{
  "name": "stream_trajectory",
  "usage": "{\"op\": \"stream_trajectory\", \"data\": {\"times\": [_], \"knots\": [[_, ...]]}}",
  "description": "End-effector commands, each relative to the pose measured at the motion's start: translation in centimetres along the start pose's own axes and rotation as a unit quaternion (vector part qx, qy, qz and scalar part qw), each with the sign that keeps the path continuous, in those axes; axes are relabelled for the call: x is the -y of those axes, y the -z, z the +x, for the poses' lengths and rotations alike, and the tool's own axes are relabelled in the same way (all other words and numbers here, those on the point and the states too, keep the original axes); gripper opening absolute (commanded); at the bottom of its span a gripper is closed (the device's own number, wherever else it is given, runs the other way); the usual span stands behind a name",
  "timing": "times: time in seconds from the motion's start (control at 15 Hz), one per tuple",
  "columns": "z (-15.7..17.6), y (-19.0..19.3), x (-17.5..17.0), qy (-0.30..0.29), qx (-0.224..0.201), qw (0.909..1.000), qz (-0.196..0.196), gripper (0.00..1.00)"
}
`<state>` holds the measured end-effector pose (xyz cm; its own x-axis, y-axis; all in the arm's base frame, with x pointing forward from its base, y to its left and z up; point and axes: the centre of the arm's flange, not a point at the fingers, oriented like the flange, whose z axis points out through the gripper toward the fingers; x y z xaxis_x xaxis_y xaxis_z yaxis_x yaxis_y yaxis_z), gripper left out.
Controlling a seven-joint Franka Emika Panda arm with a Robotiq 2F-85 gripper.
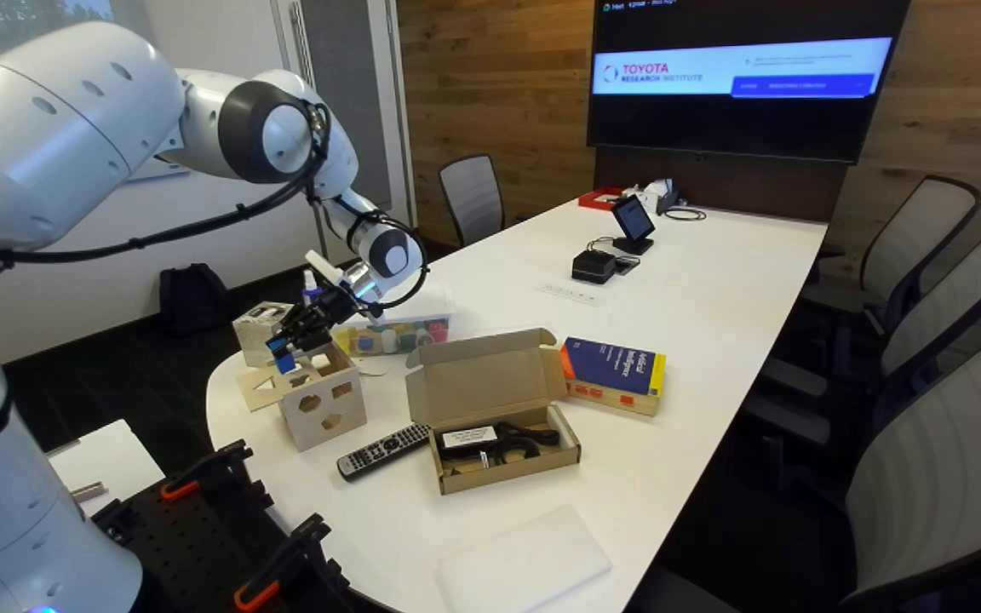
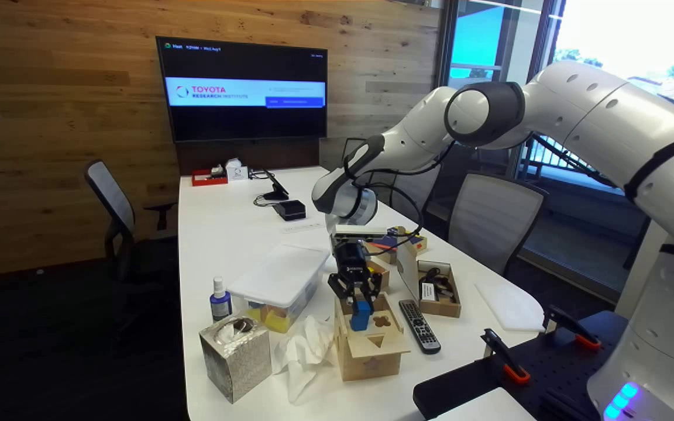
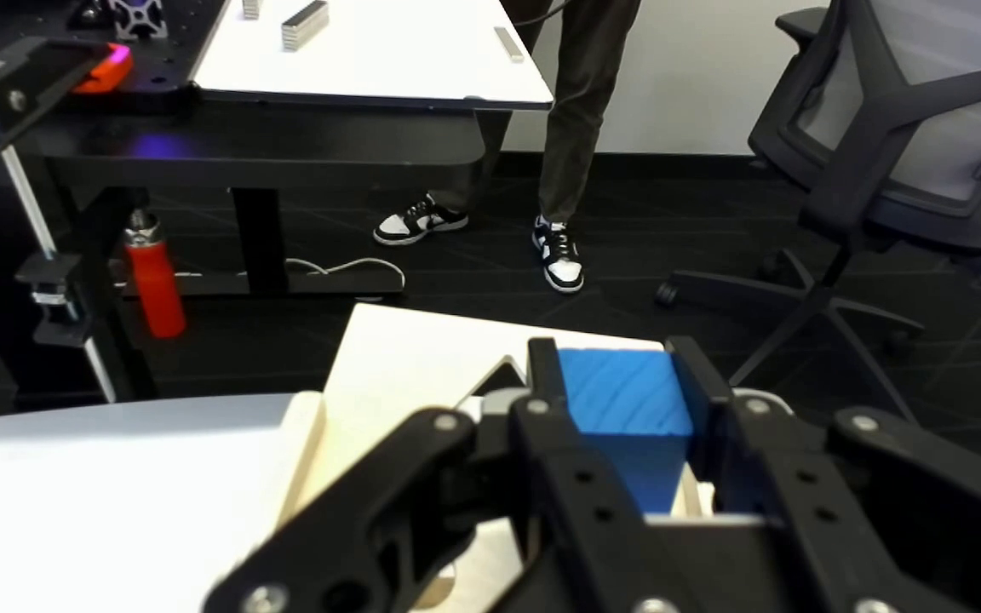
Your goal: Put the blue block inside the shape sorter though the square opening
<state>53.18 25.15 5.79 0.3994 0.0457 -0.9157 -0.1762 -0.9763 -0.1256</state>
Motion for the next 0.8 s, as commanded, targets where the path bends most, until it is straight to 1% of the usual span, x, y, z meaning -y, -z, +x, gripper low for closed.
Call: {"op": "stream_trajectory", "data": {"times": [0.0,0.4,0.73], "knots": [[-0.05,0.6,0.36,-0.008,0.008,0.9998,-0.014,0.09],[0.06,1.36,0.82,-0.011,0.005,0.9997,-0.021,0.09],[-0.02,1.31,0.78,-0.017,0.016,0.9995,-0.021,0.09]]}}
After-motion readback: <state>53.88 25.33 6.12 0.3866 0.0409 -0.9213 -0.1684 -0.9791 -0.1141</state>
